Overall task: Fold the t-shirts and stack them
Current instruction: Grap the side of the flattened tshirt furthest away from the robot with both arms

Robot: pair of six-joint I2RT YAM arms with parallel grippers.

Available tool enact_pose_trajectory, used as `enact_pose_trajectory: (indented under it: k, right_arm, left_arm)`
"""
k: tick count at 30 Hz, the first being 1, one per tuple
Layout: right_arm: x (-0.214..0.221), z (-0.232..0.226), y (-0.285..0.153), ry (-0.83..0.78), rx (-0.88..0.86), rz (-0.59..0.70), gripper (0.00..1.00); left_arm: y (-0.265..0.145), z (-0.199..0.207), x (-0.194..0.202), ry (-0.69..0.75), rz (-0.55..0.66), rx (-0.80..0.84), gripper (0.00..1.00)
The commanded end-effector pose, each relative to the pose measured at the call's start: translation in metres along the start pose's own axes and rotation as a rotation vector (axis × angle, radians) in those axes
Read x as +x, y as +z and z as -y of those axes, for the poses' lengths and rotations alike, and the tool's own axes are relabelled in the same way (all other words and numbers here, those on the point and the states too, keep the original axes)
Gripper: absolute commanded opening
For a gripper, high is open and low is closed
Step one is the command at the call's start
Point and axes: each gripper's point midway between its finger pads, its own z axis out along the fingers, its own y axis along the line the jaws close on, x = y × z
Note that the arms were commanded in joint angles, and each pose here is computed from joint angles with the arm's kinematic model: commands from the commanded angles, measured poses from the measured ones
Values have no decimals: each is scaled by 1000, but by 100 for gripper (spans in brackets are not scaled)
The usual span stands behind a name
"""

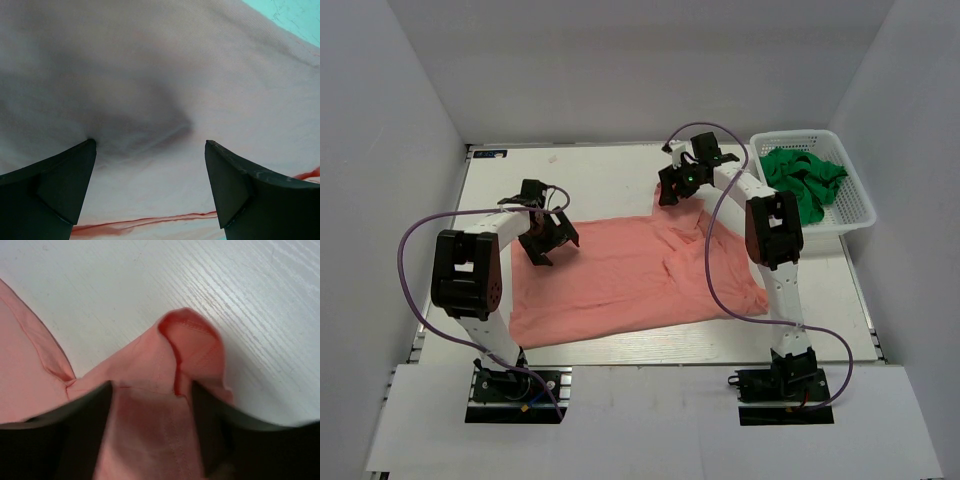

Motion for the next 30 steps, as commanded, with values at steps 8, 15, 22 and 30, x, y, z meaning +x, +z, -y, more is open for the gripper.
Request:
enact_pose_trajectory:
  k: [8, 15, 22, 30]
  right_arm:
    - [-33, -19, -29, -24, -33, 79, 33]
    - [-38, -27, -42, 10, -23, 84, 17]
    - [-36, -32, -38, 27, -50, 85, 0]
    - [-48, -29, -32, 24, -47, 122, 0]
  left_arm:
    - [8, 2, 0, 11, -12, 0, 100]
    - [7, 1, -1, 11, 1, -1, 100]
    - [7, 1, -1, 11, 1, -1, 100]
    - [8, -2, 2, 11, -6, -7, 100]
